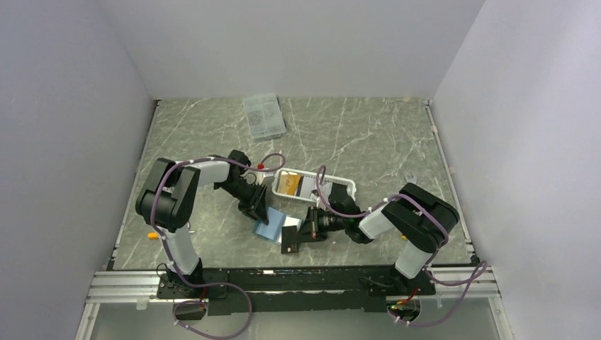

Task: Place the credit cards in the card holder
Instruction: Turn over the card slot in the card holder, then insert the credit card into the card holder.

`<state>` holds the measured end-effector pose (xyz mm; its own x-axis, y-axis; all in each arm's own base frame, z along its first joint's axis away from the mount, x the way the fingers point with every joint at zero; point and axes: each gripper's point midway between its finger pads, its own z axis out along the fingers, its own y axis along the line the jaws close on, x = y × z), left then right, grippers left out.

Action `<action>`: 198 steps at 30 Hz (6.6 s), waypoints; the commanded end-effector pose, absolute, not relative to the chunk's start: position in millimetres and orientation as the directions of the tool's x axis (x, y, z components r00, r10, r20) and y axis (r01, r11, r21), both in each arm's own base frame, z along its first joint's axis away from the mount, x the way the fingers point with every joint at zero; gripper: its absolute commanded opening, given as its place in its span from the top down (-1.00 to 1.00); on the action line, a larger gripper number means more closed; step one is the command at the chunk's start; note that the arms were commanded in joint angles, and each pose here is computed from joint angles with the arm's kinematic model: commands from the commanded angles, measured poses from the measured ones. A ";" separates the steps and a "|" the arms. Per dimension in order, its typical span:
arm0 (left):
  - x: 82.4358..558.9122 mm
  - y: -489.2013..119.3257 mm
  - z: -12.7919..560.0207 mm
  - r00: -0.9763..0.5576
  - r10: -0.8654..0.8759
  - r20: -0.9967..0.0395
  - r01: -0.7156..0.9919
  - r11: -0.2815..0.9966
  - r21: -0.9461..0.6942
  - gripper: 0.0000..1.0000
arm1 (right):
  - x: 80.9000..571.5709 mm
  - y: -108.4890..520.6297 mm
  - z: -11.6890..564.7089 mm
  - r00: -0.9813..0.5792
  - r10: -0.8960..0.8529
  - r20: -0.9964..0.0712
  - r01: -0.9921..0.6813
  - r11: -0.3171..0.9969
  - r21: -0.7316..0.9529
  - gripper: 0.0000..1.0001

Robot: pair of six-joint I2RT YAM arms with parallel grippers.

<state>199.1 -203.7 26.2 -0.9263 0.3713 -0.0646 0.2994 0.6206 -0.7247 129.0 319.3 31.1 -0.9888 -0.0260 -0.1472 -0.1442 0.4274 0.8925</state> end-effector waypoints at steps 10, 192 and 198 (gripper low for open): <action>192.9 -229.0 39.1 -0.896 0.410 -0.170 0.386 0.533 -0.753 0.45 | 127.9 303.6 32.6 -0.979 0.020 -0.204 -0.169 0.486 0.857 1.00; 185.9 -247.0 42.8 0.398 0.716 -0.573 0.913 -0.368 0.175 -0.13 | 138.5 258.0 54.5 -0.879 0.177 -0.443 -0.144 0.787 0.600 1.00; 182.0 -245.8 27.9 0.451 0.738 -0.502 0.891 -0.406 0.205 -0.03 | 152.5 278.9 88.7 -0.847 0.261 -0.463 -0.174 0.688 0.705 1.00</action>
<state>179.7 -247.2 37.2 0.3854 0.7394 -0.5521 0.9188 -0.3627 0.1557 135.0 262.7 56.4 -0.8857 0.1942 -0.4216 -0.1407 0.7532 0.6426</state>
